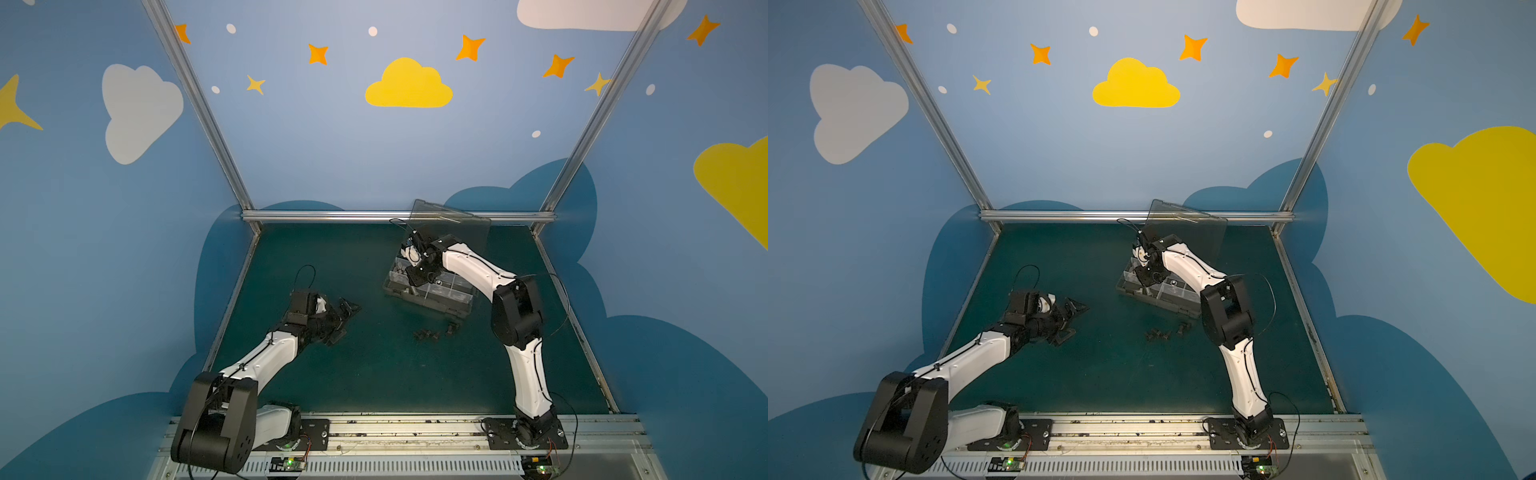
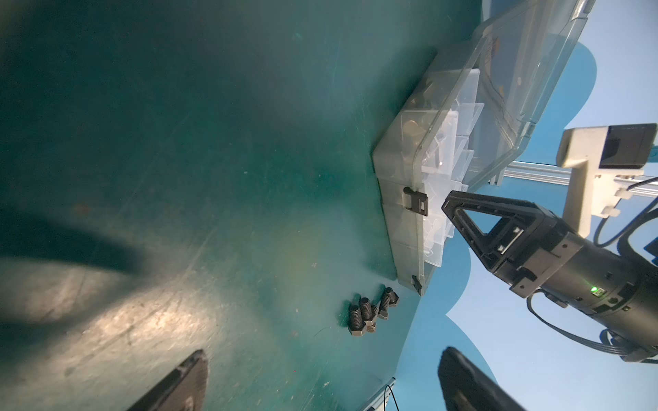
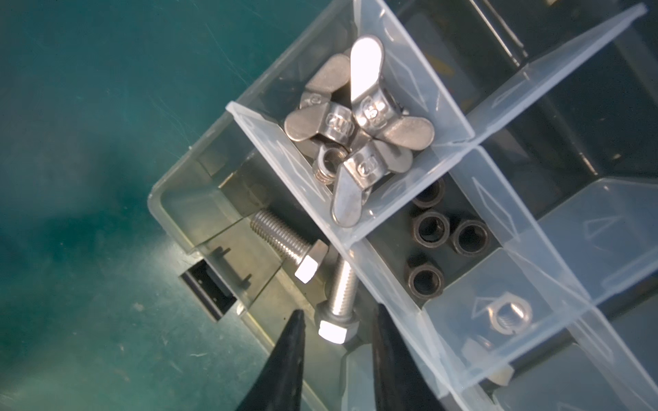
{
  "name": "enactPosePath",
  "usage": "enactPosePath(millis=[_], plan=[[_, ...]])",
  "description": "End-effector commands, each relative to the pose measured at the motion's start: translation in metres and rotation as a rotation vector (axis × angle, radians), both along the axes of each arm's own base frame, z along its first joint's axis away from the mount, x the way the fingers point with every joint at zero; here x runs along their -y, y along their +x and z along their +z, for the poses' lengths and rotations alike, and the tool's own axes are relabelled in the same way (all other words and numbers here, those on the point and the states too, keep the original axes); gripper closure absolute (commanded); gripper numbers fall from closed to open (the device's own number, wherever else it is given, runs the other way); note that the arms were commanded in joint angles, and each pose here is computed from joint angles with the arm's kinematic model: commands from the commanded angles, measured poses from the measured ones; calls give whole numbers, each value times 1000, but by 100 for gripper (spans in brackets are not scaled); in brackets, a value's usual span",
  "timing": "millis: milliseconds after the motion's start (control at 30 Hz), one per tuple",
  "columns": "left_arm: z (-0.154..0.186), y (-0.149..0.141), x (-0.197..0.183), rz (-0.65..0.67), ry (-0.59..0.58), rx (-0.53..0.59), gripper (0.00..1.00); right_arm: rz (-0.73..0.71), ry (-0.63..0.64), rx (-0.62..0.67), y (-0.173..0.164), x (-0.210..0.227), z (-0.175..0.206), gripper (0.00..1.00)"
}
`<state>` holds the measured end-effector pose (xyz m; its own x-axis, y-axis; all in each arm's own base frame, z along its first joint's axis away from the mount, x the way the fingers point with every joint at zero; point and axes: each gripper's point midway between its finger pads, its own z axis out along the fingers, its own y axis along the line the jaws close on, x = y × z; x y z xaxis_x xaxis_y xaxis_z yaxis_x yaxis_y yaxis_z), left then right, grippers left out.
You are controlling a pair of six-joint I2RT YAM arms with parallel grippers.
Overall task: Sort the screws and nuts into containers
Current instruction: Place the screw into the container, then pick up the screw from the center of the table.
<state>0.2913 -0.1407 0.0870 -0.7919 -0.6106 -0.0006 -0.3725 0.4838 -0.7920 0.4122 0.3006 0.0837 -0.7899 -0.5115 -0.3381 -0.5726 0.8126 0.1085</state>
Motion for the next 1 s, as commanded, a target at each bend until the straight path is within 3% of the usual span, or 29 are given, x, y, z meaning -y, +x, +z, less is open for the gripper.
enactPosePath(millis=[0,167,433,700,967], plan=[[-2,-1,-2,1,2,-1,0,4,-6,17,1,2,14,64],[-2,-2,-2,2,4,-2,0,8,28,33,-10,5,43,57],[-2,-1,-2,4,2,-2,0,-19,106,25,-55,22,75,47],[-3,-1,-1,7,-1,-6,0,-70,98,-51,-117,40,46,42],[-3,0,1,5,1,-7,0,-33,36,-142,-172,38,4,41]])
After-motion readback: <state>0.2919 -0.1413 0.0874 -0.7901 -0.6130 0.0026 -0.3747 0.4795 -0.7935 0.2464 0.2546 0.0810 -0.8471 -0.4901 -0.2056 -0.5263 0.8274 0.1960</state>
